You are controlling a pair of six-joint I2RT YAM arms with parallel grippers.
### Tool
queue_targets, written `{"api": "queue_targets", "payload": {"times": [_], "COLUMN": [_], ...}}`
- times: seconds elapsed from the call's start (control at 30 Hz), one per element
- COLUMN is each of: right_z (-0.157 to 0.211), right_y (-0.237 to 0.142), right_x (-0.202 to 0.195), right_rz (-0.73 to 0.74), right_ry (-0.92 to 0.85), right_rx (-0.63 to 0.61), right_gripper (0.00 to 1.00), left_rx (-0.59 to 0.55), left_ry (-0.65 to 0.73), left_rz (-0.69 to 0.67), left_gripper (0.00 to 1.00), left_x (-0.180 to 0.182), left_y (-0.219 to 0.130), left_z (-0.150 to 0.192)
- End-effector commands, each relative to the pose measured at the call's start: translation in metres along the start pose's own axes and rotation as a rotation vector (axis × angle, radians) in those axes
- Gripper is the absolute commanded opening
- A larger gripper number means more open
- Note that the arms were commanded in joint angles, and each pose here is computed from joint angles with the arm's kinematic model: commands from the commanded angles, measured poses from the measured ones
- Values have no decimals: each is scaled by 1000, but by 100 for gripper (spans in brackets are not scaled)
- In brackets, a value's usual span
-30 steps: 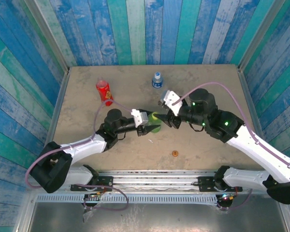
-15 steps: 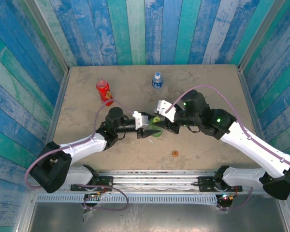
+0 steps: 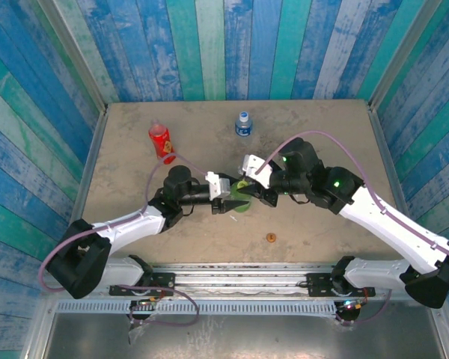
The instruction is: Screw on the bottle caps
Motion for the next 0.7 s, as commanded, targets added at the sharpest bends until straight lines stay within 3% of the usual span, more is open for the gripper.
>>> {"api": "queue_targets", "payload": {"times": [0.0,0.17,0.27,0.67], "right_z": [5,12,11,-4], "right_y": [1,1,-6,-42], "right_x": [-5,-17,-12,-7], "right_rz": [44,172,166,317], "right_ry": [55,136,128,64], "right_rx": [53,107,67,-175], "right_gripper": [20,19,22,60], "left_rx": [-119,-199,-186,-84], "left_ry": [42,0,0,-21], "left_rz": [-85,-225,-176,-61], "left_gripper": [53,51,53,52], "left_x": [3,18,18,10], "left_y": [-7,-9,-3,3], "left_z": [-29,-42,-38,-21]}}
Point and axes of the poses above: each hand's point on the last joint's axis, 136 mm out from that joint toward the fingers, its own y axis out along the fingers, its own x axis along the line the jaws close on, z = x × y, the point moved 8 cm from there along -y, back along the fingers, and after that the axes turned 11 degrees about -y, right-handed, at the moved point
